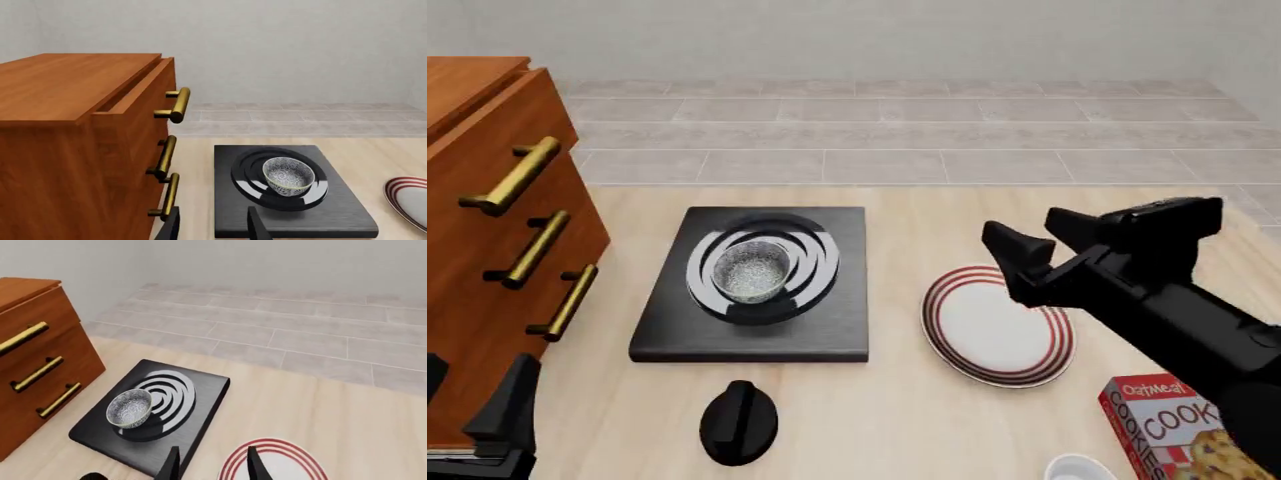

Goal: Pick the akita bowl on the stove and place it on the plate.

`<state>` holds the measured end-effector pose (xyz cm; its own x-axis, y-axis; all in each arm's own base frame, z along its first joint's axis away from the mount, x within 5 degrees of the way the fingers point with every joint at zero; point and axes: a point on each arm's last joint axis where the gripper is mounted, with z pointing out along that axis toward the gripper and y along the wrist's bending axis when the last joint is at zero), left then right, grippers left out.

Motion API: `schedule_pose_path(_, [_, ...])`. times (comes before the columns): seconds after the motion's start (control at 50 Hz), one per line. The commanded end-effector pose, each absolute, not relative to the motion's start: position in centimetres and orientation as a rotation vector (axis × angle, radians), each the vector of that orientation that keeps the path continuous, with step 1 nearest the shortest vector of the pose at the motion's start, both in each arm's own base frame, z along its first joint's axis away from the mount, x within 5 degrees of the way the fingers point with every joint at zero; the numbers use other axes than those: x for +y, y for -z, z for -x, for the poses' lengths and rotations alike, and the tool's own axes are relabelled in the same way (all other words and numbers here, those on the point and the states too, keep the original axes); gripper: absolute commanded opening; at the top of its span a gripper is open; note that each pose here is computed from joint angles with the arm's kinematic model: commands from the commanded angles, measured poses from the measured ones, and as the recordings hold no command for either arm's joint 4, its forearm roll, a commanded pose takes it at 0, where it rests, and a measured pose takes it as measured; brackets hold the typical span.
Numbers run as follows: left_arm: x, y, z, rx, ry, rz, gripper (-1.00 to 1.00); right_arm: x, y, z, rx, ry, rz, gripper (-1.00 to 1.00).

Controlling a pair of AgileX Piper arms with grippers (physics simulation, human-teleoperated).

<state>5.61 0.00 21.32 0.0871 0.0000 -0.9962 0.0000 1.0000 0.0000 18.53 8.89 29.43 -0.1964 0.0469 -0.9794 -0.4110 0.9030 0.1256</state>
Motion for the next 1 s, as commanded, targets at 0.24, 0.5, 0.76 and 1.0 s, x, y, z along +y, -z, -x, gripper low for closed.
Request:
schedule_pose_path(0.24, [0.0,-21.3,-5.6,1.484,0.0,0.0,1.0,15.9,-28.5,-24.1,1.849,-0.544,0.358,1.0])
schedule_pose_path(0.5, [0.0,-21.3,-5.6,1.484,0.0,0.0,1.0,18.5,-28.0,-26.7,1.855,-0.551,0.391,1.0])
schedule_pose_path(0.76, [0.0,-21.3,-5.6,1.484,0.0,0.0,1.0,22.4,-26.2,-27.7,1.906,-0.627,0.412,1.0])
schedule_pose_path(1.0, [0.0,-21.3,-5.6,1.484,0.0,0.0,1.0,23.8,-24.0,-29.1,1.936,-0.631,0.409,1.0])
